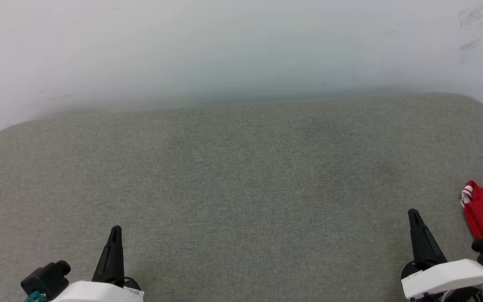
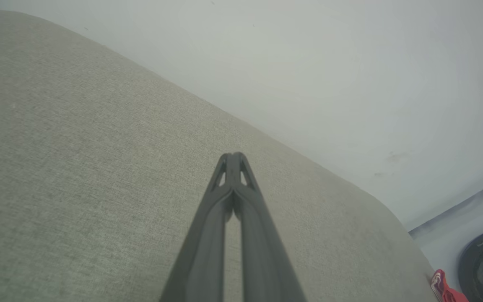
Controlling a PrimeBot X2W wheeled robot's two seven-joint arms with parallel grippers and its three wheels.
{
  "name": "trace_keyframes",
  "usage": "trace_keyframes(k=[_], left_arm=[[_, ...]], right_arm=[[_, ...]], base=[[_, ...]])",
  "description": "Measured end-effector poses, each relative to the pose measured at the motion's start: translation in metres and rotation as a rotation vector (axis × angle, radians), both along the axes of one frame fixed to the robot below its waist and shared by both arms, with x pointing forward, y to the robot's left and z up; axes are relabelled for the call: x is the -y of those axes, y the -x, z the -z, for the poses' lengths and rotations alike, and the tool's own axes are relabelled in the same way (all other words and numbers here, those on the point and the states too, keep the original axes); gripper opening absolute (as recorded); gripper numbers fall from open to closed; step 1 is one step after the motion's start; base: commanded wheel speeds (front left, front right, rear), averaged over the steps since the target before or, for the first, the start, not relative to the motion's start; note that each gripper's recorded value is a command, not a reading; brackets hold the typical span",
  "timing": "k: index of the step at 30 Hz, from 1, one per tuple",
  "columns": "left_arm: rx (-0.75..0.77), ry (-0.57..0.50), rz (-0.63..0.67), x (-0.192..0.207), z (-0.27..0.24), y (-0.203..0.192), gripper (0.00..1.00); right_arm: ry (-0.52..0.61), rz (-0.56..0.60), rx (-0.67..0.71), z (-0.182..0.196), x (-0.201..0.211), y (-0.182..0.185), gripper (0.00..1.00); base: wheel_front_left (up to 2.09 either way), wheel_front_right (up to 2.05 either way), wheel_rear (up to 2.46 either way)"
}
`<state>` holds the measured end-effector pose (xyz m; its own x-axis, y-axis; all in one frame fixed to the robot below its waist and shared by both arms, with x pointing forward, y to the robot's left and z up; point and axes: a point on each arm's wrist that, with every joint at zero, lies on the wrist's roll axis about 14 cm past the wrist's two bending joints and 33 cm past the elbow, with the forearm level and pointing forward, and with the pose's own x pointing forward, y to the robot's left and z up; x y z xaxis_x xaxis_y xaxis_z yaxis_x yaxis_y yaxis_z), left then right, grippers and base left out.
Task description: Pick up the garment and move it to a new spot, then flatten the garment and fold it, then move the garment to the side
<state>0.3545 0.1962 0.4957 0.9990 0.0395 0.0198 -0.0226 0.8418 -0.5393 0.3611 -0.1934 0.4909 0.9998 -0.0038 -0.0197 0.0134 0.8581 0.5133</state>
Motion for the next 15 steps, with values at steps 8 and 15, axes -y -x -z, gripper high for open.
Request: trace_keyframes(k=[8, 15], left_arm=[[-0.009, 0.117, -0.006, -0.0018, 0.0005, -0.0041, 0.0], [-0.014, 0.213, -0.01, -0.0029, 0.0007, -0.0073, 0.0]], right_arm=[[-0.121, 0.015, -0.009, -0.0001, 0.0026, -0.0031, 0.0], [-0.218, 0.024, -0.018, 0.0009, 0.0045, -0.0046, 0.0]], base=[[0.0, 0.0, 0.0], [0.0, 0.0, 0.0]])
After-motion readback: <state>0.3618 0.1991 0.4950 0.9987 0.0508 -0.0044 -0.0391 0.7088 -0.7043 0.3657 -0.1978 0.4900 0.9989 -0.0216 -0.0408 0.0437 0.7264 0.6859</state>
